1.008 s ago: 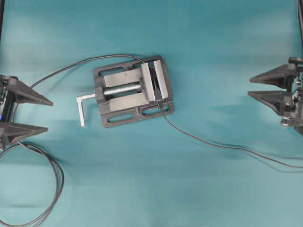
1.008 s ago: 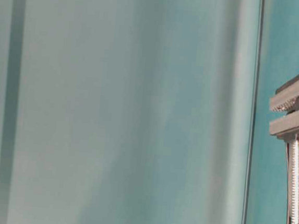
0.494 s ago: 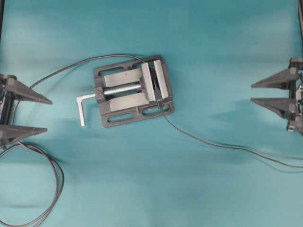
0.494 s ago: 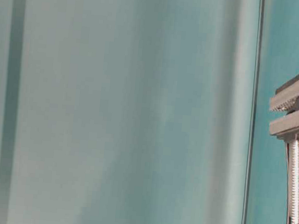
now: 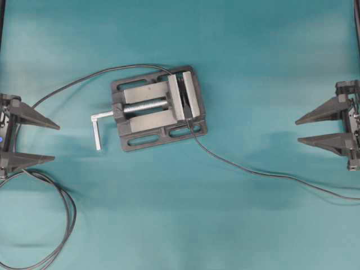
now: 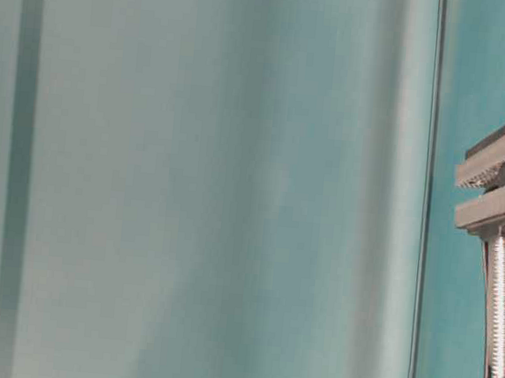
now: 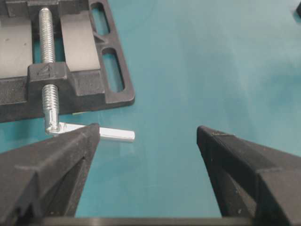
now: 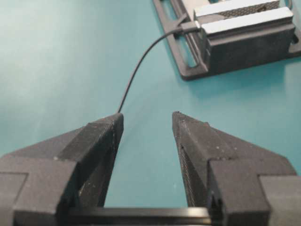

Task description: Insert the USB cable into the fixed female connector.

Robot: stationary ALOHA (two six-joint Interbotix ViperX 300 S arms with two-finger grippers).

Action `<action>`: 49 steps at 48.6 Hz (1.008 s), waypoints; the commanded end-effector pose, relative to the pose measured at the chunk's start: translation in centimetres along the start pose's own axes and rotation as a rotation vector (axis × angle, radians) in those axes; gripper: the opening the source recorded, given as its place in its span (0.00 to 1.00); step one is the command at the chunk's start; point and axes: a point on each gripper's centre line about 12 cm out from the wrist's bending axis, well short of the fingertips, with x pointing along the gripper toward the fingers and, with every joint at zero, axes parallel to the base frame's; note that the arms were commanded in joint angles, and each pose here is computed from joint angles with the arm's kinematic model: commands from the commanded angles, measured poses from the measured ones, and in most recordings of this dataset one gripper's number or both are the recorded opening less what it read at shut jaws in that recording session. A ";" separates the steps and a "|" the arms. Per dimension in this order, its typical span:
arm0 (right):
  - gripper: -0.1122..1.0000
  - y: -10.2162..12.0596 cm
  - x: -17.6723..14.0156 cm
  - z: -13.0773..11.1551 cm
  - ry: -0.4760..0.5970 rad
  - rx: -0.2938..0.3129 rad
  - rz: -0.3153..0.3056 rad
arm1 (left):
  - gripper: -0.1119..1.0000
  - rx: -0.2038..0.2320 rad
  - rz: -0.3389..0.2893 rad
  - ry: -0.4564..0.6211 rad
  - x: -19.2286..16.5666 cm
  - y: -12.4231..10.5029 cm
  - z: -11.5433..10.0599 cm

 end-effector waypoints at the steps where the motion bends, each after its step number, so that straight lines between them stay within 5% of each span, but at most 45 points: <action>1: 0.57 0.2 0.1 0.2 0.003 0.000 0.008 | 1.00 0.005 0.001 -0.011 0.1 0.0 0.4; 23: 0.57 3.4 -0.7 -2.6 0.267 0.007 0.283 | 1.00 0.005 0.002 -0.009 0.1 0.0 0.4; 49: 0.57 3.6 -0.8 -2.5 0.277 0.008 0.298 | 1.00 0.005 0.001 -0.011 0.1 0.0 0.4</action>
